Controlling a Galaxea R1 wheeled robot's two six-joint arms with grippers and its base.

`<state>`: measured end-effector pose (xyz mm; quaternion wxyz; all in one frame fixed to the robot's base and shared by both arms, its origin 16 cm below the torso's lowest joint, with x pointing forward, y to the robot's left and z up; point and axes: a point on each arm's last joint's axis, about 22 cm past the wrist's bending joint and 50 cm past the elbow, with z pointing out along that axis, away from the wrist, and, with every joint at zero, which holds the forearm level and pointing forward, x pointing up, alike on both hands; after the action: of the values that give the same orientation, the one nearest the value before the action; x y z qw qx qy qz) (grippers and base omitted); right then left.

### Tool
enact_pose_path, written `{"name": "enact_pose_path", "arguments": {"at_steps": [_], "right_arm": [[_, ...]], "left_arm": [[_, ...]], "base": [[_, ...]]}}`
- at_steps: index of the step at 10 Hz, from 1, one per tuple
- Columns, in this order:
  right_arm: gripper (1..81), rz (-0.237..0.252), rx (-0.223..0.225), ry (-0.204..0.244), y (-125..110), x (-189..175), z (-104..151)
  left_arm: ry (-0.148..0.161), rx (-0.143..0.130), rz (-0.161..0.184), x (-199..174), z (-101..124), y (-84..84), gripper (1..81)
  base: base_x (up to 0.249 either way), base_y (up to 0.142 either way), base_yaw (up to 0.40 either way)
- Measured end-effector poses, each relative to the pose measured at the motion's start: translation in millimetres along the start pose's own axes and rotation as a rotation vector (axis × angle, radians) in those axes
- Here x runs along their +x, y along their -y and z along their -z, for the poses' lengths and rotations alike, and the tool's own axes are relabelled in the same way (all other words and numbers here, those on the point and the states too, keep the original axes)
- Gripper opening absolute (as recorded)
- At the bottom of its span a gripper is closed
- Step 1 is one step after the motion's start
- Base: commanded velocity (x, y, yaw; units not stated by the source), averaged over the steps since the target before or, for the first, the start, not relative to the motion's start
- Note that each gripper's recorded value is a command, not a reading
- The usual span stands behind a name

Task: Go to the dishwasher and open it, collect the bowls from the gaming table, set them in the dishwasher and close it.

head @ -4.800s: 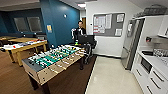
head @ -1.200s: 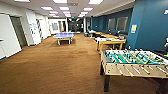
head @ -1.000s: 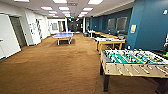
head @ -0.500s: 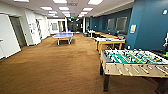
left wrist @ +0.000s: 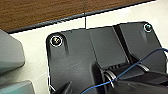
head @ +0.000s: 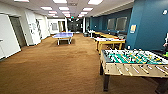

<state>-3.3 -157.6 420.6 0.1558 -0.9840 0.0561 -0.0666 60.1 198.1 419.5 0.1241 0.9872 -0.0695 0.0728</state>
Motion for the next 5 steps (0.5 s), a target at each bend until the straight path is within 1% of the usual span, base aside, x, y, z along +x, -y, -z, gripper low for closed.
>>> {"name": "enact_pose_path", "arguments": {"at_steps": [2, 3, 5], "right_arm": [[81.1, 0.0, 0.0, 0.0, 0, 0, 0], [81.1, 0.0, 0.001, 0.0, 0, 0, 0], [81.1, -0.003, -0.002, 0.021, -1, -18, 2]], "left_arm": [[0.0, 0.0, 0.0, 0, 0, 0.0, 81.1], [-0.001, 0.0, 0.001, 1, 0, 0.1, 81.1], [0.019, -0.001, 0.004, -17, 1, -1.9, 81.1]], "base": [[0.0, 0.0, 0.0], [0.082, 0.0, 0.0], [0.094, 0.0, 0.0]]}}
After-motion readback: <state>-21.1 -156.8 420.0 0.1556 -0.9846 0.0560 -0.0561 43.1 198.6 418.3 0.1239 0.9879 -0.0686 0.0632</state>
